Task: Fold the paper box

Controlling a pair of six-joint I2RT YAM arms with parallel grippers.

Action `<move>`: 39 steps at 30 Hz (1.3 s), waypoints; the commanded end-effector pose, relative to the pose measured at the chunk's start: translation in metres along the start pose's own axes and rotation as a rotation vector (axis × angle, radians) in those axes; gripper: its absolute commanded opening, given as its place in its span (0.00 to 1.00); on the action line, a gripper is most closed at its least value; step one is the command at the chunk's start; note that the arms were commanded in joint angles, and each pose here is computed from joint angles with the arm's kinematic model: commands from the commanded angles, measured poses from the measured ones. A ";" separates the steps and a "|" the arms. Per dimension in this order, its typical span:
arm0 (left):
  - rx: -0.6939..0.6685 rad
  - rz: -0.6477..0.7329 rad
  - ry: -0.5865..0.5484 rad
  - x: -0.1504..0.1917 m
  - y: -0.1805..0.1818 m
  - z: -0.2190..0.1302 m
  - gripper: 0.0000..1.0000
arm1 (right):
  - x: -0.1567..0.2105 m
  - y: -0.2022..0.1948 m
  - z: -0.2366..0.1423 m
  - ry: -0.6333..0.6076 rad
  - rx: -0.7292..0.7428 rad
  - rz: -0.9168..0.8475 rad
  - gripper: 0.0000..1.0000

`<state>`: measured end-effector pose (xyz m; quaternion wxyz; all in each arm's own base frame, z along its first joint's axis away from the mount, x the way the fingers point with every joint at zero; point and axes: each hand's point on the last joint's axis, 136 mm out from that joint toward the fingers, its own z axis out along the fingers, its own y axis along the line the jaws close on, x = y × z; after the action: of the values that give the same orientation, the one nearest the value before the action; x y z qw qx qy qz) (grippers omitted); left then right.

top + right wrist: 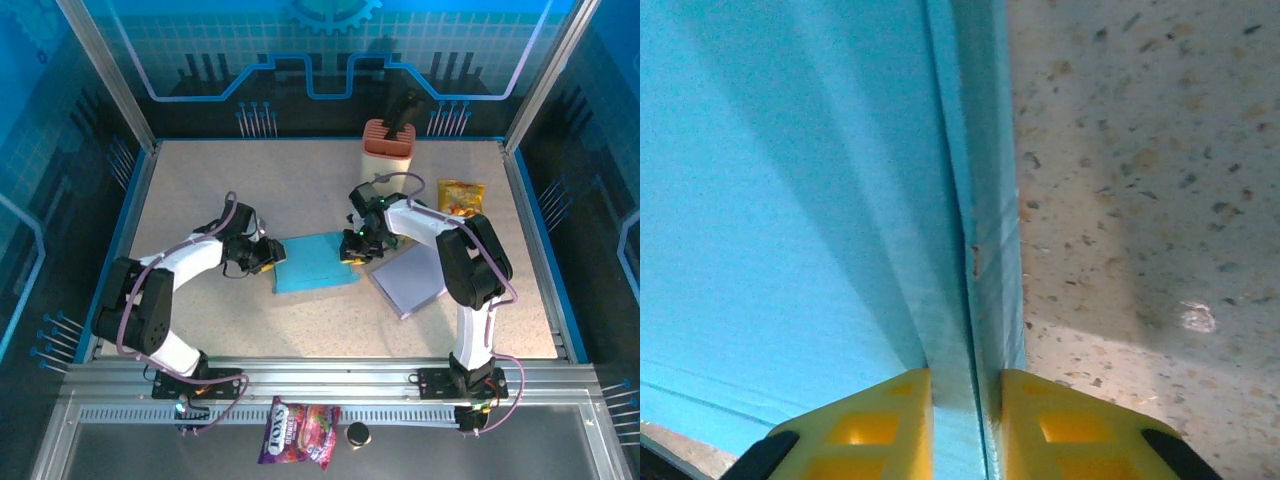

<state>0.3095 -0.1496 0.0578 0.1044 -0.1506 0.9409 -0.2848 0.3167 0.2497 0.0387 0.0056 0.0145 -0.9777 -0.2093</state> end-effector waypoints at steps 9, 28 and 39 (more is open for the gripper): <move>-0.105 0.012 0.016 0.008 0.019 -0.018 0.47 | 0.009 -0.004 0.013 0.038 0.026 0.021 0.21; -0.054 -0.024 0.080 0.022 0.037 0.028 0.26 | 0.014 -0.008 0.022 0.058 0.020 0.032 0.19; -0.047 -0.029 0.075 0.026 0.037 0.024 0.15 | 0.009 -0.004 0.009 0.036 -0.012 0.020 0.25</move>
<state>0.3028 -0.1424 0.0310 0.0958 -0.1448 0.9438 -0.2811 0.3162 0.2525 0.0375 0.0077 0.0095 -0.9764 -0.2154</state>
